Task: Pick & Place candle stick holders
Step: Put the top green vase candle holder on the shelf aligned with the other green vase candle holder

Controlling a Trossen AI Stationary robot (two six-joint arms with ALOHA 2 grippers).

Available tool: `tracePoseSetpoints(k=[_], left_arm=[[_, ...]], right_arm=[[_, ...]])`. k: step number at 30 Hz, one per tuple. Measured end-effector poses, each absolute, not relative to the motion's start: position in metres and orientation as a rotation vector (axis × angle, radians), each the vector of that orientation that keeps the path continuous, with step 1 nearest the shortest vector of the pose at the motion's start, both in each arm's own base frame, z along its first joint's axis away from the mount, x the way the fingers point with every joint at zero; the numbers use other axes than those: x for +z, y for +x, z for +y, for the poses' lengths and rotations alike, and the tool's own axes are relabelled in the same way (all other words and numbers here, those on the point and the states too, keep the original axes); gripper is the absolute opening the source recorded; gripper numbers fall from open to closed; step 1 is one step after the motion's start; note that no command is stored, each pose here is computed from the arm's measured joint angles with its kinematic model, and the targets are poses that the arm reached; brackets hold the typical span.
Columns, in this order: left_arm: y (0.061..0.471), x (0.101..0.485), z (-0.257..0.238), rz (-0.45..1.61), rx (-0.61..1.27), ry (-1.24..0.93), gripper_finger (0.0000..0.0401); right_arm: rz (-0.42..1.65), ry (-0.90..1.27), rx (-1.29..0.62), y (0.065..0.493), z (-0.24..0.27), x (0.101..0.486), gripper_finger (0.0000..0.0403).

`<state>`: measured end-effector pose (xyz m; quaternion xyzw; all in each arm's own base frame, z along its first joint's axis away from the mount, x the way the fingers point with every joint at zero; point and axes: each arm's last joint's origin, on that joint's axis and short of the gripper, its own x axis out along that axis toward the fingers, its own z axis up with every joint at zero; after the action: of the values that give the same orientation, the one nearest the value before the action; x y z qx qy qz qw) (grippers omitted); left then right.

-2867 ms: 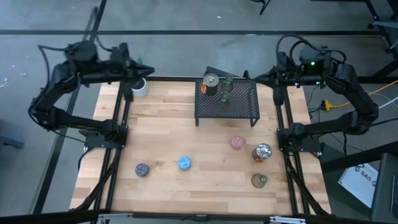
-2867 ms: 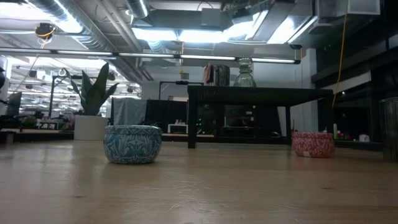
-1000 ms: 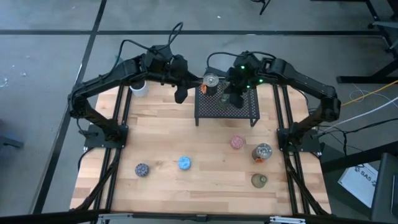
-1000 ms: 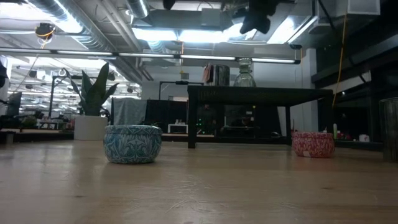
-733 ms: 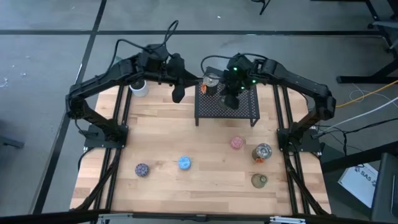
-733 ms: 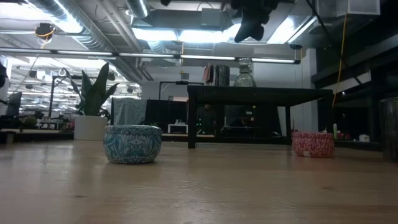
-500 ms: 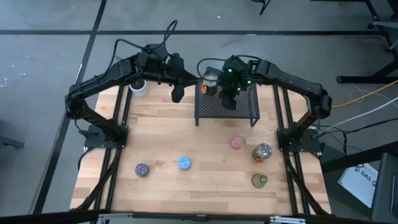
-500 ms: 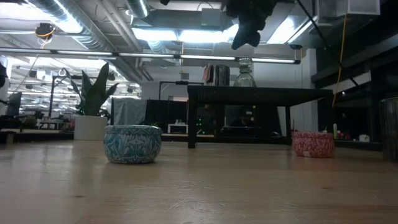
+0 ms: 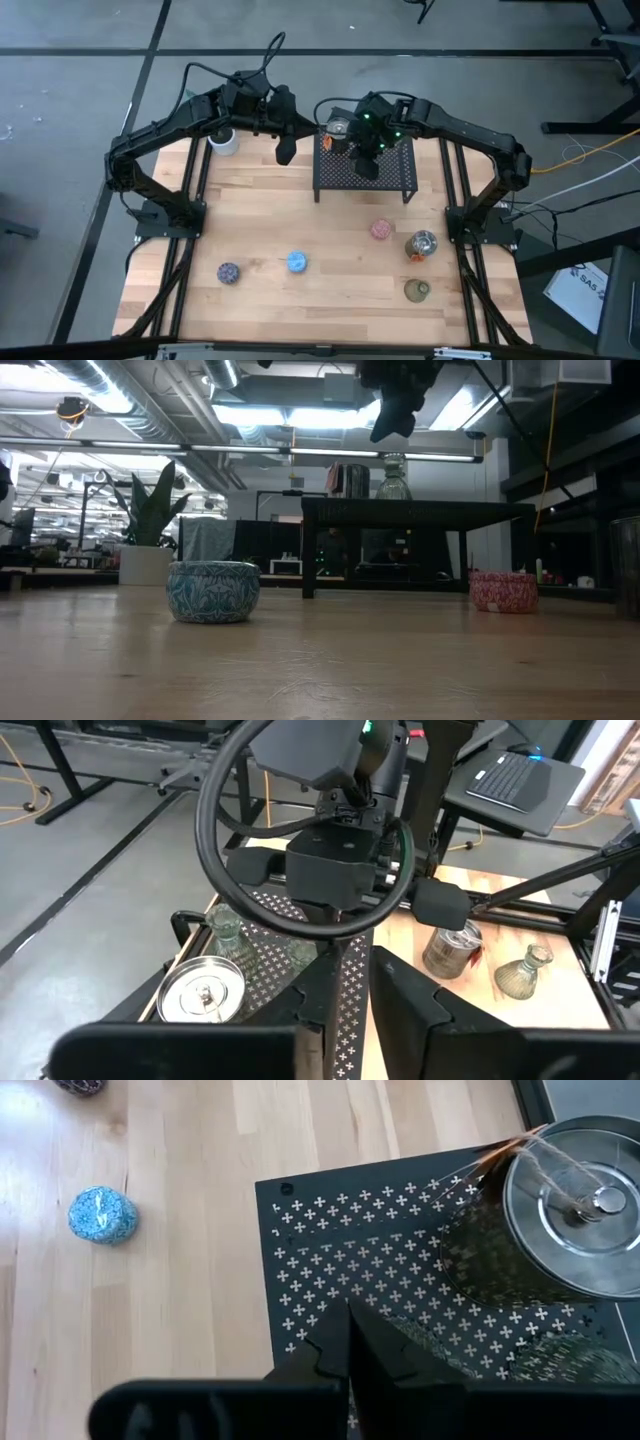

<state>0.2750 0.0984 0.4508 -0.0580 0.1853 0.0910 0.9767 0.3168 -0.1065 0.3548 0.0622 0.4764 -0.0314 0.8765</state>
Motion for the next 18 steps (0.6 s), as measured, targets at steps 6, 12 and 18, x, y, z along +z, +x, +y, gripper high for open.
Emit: tracePoseSetpoints(k=[6, 12, 18], left_arm=[[0.2750, 0.4508, 0.0984, 0.373, 0.184, -0.120, 0.0043], [0.2751, 0.4508, 0.0982, 0.373, 0.179, -0.121, 0.0040], [0.2751, 0.4508, 0.0982, 0.373, 0.179, -0.125, 0.0039]], right_arm=[[1.027, 0.108, -0.111, 0.3149, -0.1071, 0.3535, 0.0001], [1.069, 0.080, -0.126, 0.3117, -0.1071, 0.3518, 0.0001], [1.078, 0.069, -0.144, 0.3112, -0.1078, 0.3515, 0.0000]])
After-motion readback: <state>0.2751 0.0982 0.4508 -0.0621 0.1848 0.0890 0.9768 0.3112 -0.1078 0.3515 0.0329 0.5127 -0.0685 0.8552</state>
